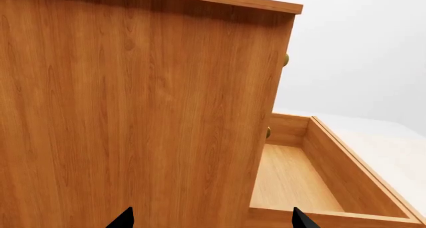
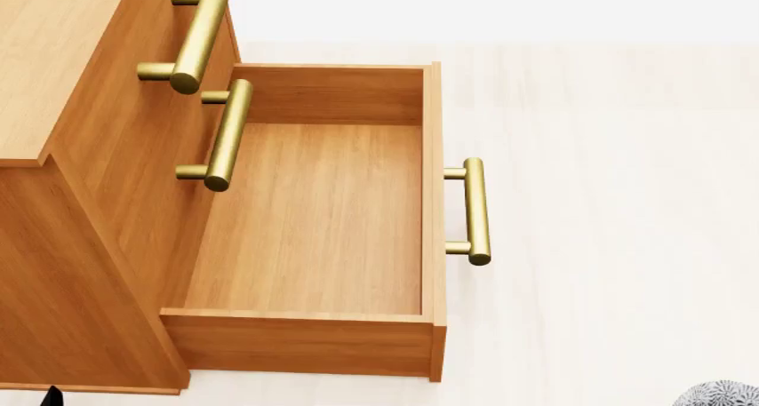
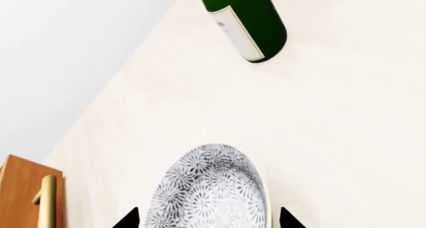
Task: Put the bowl in the bottom drawer of the cabinet and close it.
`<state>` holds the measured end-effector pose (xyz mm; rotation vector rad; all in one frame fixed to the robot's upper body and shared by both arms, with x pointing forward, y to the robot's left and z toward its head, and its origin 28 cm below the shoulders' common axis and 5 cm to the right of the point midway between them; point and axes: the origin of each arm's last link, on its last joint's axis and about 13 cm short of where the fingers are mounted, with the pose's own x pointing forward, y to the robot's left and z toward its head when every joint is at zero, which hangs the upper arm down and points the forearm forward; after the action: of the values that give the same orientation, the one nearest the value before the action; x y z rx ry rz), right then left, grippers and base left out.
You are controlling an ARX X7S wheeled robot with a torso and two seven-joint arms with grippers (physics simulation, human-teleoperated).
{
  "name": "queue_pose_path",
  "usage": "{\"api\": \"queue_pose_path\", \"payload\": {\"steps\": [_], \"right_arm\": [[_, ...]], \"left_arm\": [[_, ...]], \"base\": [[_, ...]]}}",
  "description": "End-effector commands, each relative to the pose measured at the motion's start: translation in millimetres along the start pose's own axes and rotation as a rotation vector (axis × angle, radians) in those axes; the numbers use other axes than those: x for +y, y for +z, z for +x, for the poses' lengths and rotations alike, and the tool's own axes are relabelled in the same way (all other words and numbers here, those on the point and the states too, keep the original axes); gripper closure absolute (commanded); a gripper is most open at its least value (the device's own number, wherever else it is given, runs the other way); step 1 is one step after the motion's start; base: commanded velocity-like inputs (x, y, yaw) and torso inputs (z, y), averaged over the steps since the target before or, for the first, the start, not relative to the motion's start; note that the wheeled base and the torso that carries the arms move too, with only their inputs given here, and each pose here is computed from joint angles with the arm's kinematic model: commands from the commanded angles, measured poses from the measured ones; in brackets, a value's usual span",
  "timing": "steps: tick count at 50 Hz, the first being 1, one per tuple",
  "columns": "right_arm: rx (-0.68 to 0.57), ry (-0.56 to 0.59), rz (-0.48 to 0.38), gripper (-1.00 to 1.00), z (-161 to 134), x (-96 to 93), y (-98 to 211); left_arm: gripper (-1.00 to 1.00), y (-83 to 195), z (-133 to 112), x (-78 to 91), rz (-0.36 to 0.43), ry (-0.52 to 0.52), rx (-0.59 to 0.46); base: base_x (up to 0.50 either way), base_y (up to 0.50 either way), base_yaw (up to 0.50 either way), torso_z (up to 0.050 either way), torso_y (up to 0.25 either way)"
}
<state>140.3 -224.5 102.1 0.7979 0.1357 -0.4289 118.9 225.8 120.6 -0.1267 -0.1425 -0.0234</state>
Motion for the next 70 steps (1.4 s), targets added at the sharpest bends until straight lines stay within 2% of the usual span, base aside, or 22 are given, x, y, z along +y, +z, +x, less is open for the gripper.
{"api": "queue_pose_path", "payload": {"steps": [1, 15, 23, 49, 70], "right_arm": [[0.007, -0.007, 0.006, -1.0, 8.6, 0.5, -1.2], [0.014, -0.026, -0.008, -1.0, 17.0, -2.4, -5.5], [0.019, -0.021, -0.011, -1.0, 17.9, 3.2, -6.0], [0.048, -0.042, 0.007, -1.0, 30.4, -5.7, -19.9], [0.061, -0.048, 0.013, -1.0, 39.7, -5.9, -24.6]], "left_arm": [[-1.0, 0.1, 0.3, 0.1, 0.001, 0.002, 0.0], [-1.0, 0.1, 0.0, 0.1, -0.001, 0.001, 0.001], [-1.0, -1.6, 0.7, 1.1, -0.002, 0.002, 0.002], [-1.0, -1.2, 0.2, 1.6, 0.0, 0.005, 0.002], [-1.0, -0.4, -0.2, 1.0, 0.0, 0.006, 0.004]], "base": [[0.0, 0.0, 0.0, 0.0, 0.0], [0.0, 0.0, 0.0, 0.0, 0.0], [0.0, 0.0, 0.0, 0.0, 0.0], [0.0, 0.0, 0.0, 0.0, 0.0], [0.0, 0.0, 0.0, 0.0, 0.0]]}}
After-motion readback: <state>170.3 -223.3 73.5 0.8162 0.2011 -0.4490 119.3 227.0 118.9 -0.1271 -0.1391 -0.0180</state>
